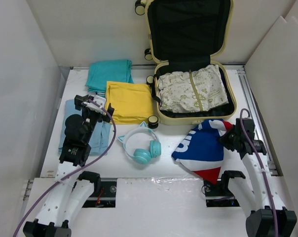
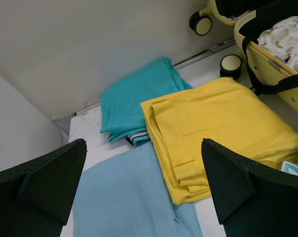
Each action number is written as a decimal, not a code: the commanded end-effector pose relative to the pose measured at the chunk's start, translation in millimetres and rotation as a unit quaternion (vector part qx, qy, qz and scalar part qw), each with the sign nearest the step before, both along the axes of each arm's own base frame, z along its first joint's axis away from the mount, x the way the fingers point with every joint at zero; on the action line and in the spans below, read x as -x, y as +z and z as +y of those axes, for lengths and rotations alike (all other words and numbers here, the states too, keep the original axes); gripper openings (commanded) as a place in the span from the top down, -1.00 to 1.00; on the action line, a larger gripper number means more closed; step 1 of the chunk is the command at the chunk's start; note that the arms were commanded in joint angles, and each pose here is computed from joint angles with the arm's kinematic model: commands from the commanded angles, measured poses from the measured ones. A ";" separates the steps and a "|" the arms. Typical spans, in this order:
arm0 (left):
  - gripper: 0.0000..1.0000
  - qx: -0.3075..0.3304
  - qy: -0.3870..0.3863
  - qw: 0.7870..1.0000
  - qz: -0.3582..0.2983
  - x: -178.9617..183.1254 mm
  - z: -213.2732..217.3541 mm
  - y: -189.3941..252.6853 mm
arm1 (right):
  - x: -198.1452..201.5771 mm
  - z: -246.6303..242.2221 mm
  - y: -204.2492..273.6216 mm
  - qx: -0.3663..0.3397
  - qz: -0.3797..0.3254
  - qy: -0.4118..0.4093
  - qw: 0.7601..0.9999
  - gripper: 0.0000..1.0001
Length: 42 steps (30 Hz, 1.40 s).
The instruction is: Pack the luggage
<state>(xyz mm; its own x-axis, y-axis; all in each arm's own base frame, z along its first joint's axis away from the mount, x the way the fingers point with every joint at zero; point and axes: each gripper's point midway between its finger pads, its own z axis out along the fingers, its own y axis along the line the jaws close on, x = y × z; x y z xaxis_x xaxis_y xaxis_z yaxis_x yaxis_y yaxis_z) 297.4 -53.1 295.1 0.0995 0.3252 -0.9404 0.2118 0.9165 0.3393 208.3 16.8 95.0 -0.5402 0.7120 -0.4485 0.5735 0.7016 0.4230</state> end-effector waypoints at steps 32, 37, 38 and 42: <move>-1.00 -0.002 -0.004 1.000 -0.023 -5.6 -1.8 15.8 | -144.3 59.3 334.2 -0.161 -0.404 0.022 0.900 1.00; -1.00 0.000 0.000 1.000 -0.005 -4.3 -0.3 9.4 | -219.9 73.6 363.3 -0.226 -0.462 -0.031 0.857 1.00; -1.00 0.003 0.000 1.000 0.002 -3.8 -0.6 6.2 | -230.3 73.0 364.2 -0.236 -0.466 -0.041 0.852 1.00; -1.00 0.001 0.009 1.000 0.013 -3.5 2.8 0.8 | -263.4 72.6 358.8 -0.284 -0.490 -0.113 0.816 1.00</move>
